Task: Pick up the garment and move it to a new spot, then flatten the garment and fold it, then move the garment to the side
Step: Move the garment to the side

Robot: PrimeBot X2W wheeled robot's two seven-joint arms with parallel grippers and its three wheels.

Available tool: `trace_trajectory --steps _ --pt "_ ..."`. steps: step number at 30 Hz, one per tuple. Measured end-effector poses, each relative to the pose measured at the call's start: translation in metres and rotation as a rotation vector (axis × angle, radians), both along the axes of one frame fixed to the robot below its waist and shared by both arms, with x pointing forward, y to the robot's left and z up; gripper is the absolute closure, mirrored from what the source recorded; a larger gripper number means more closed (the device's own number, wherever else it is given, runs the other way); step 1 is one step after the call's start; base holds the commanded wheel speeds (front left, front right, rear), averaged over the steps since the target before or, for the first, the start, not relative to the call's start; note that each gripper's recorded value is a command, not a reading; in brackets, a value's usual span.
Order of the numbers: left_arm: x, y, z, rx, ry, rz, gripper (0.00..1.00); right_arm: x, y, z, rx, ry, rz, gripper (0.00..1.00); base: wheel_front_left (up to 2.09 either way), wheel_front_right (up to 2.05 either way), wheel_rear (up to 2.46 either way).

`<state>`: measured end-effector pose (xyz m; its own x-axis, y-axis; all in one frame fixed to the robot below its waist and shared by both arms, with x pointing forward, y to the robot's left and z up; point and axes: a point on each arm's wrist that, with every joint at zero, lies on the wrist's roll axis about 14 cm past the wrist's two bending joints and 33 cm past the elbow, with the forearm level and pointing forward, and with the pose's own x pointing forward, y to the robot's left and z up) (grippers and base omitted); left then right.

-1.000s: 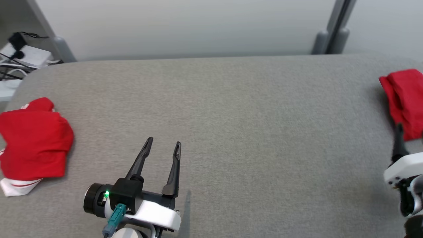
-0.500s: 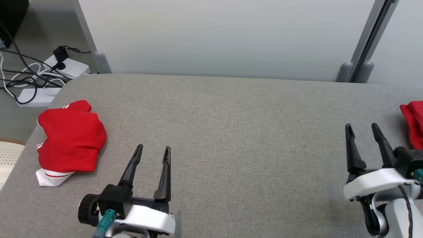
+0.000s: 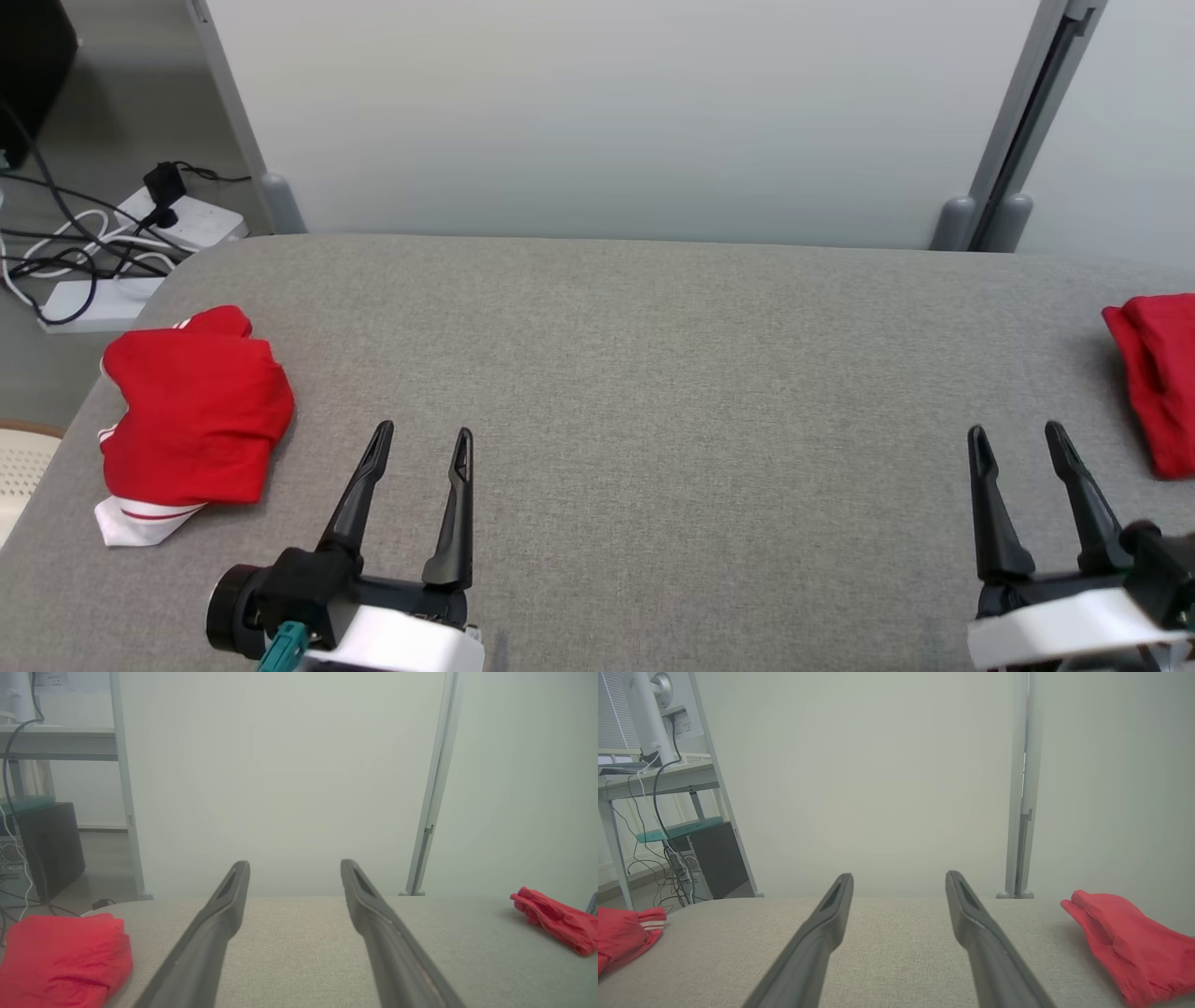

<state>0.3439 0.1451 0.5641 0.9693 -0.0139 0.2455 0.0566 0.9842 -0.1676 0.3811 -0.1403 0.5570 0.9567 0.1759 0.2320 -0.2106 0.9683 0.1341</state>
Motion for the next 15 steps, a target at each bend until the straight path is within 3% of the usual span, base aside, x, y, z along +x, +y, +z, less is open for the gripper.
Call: trace_trajectory --steps 15 --pt "-0.012 -0.001 -0.034 0.064 0.091 -0.011 0.0 -0.052 -0.034 -0.007 0.05 0.01 -0.098 0.0 0.0 0.0 0.0"
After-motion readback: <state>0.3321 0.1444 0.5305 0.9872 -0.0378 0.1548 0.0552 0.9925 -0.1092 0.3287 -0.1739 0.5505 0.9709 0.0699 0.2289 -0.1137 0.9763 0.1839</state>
